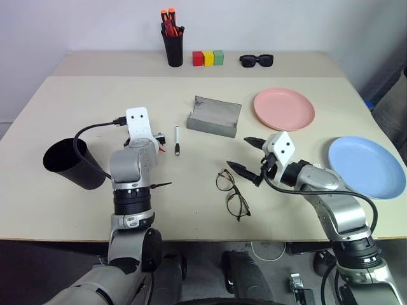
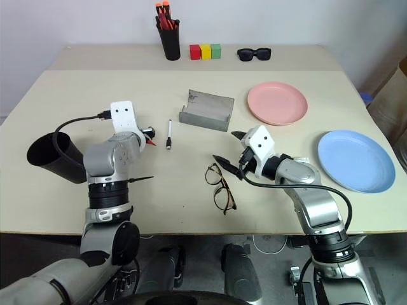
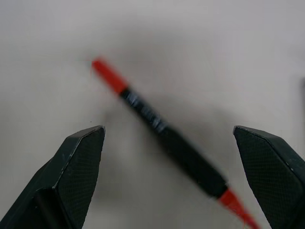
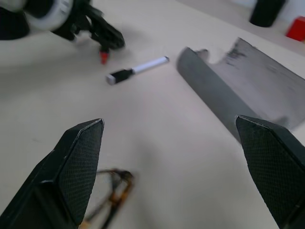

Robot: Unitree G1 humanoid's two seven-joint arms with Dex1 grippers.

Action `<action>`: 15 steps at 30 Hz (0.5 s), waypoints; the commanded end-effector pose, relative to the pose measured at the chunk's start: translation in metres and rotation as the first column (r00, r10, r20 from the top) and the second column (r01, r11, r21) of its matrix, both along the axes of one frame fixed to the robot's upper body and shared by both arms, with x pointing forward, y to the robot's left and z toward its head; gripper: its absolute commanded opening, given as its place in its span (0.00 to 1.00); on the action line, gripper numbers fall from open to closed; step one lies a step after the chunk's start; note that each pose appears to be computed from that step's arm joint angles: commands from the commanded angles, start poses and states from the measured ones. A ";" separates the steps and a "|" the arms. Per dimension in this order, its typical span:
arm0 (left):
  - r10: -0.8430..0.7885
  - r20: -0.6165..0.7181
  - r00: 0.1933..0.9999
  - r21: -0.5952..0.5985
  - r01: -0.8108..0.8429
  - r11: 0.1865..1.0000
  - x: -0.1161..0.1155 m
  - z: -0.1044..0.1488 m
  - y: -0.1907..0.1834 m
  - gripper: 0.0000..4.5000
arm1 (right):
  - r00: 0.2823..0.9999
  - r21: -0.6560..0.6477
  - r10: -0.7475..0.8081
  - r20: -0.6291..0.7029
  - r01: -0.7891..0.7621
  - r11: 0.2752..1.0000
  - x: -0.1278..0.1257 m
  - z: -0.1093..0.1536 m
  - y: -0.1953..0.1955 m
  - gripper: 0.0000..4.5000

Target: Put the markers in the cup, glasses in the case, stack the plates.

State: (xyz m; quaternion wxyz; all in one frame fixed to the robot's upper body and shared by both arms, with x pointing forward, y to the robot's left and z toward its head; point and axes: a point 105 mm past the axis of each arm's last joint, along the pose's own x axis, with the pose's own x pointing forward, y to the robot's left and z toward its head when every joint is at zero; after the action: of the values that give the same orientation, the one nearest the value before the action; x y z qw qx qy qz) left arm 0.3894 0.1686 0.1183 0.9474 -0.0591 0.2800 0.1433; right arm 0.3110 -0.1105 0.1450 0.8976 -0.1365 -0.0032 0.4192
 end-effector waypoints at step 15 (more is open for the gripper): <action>-0.010 0.277 0.961 0.101 -0.019 0.995 0.011 0.054 -0.005 0.00 | 0.998 -0.008 0.054 0.022 -0.054 0.999 -0.013 0.008 0.013 1.00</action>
State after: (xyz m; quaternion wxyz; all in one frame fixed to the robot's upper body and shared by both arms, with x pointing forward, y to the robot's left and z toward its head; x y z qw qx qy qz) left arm 0.3925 0.1689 0.1273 0.9540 -0.0658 0.2430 0.1626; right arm 0.3022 -0.1025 0.1431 0.8911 -0.1368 0.0044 0.4327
